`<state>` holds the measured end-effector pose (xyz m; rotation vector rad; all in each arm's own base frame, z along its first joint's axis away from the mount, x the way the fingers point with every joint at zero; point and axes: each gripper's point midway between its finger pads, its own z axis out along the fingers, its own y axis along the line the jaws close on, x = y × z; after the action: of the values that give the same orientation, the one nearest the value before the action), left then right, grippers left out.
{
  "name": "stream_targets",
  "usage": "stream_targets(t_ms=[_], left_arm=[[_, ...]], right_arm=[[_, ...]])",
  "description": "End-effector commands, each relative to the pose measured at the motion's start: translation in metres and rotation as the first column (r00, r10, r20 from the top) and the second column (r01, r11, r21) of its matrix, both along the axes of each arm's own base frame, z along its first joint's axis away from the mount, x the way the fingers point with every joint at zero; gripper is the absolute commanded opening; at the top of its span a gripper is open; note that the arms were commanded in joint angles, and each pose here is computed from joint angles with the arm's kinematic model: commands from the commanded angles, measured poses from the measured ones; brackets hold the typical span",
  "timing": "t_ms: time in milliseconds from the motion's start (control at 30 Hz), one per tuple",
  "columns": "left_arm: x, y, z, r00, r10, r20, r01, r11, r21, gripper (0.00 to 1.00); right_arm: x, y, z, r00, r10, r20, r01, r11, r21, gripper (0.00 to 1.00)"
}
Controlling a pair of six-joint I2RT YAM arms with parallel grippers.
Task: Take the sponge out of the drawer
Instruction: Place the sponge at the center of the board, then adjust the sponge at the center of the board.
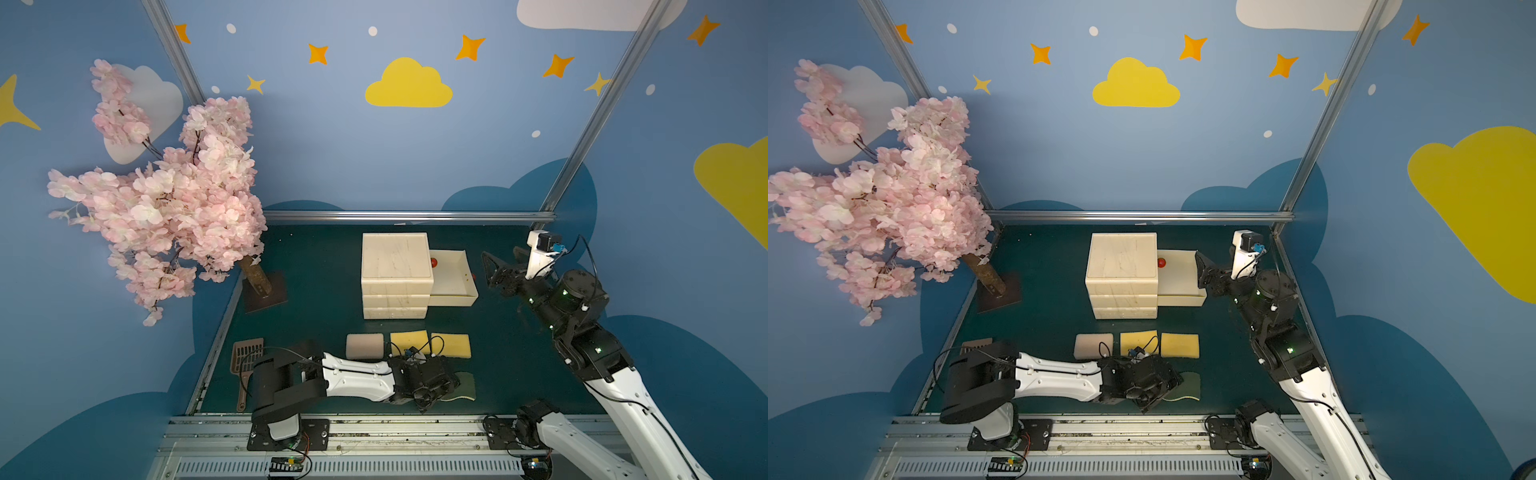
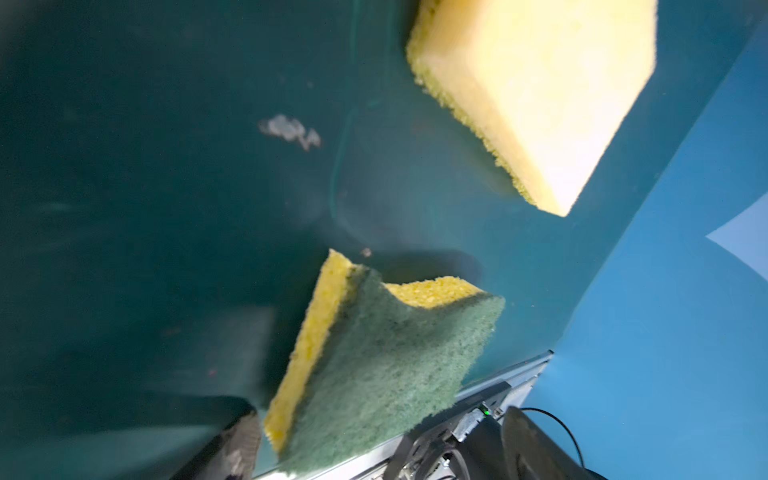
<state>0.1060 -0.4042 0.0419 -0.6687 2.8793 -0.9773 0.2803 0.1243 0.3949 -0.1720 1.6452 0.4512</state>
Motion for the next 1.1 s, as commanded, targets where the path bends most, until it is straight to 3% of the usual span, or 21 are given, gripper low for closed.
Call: stream_targets(t_ms=[0,300,533,667,900,1067], left_arm=[[0.002,0.028,0.004,0.997,-0.057,0.048,0.049,0.987,0.151,0.92],[0.029,0.057,0.059,0.950,-0.224,0.217,0.153,0.941,0.303,0.93],[0.075,0.080,0.087,0.859,-0.362,0.361,0.211,0.894,0.395,0.90],[0.095,0.089,0.094,0.808,-0.432,0.399,0.229,0.856,0.463,0.88],[0.132,0.106,0.082,0.809,-0.433,0.398,0.210,0.845,0.491,0.82],[0.153,0.103,0.080,0.764,-0.500,0.409,0.237,0.806,0.543,0.79]], right_arm=[[-0.002,-0.005,0.011,0.999,-0.019,0.029,0.019,1.000,-0.008,0.91],[0.010,-0.012,0.002,0.998,-0.060,0.000,0.060,0.997,-0.038,0.91],[0.031,-0.012,-0.016,0.996,-0.049,-0.076,0.049,0.999,-0.005,0.91],[0.036,-0.015,-0.019,0.993,-0.070,-0.092,0.070,0.998,-0.006,0.90],[0.048,-0.015,-0.037,0.977,-0.100,-0.187,0.096,0.995,-0.031,0.90],[0.052,-0.013,-0.045,0.973,-0.100,-0.208,0.097,0.995,-0.024,0.90]])
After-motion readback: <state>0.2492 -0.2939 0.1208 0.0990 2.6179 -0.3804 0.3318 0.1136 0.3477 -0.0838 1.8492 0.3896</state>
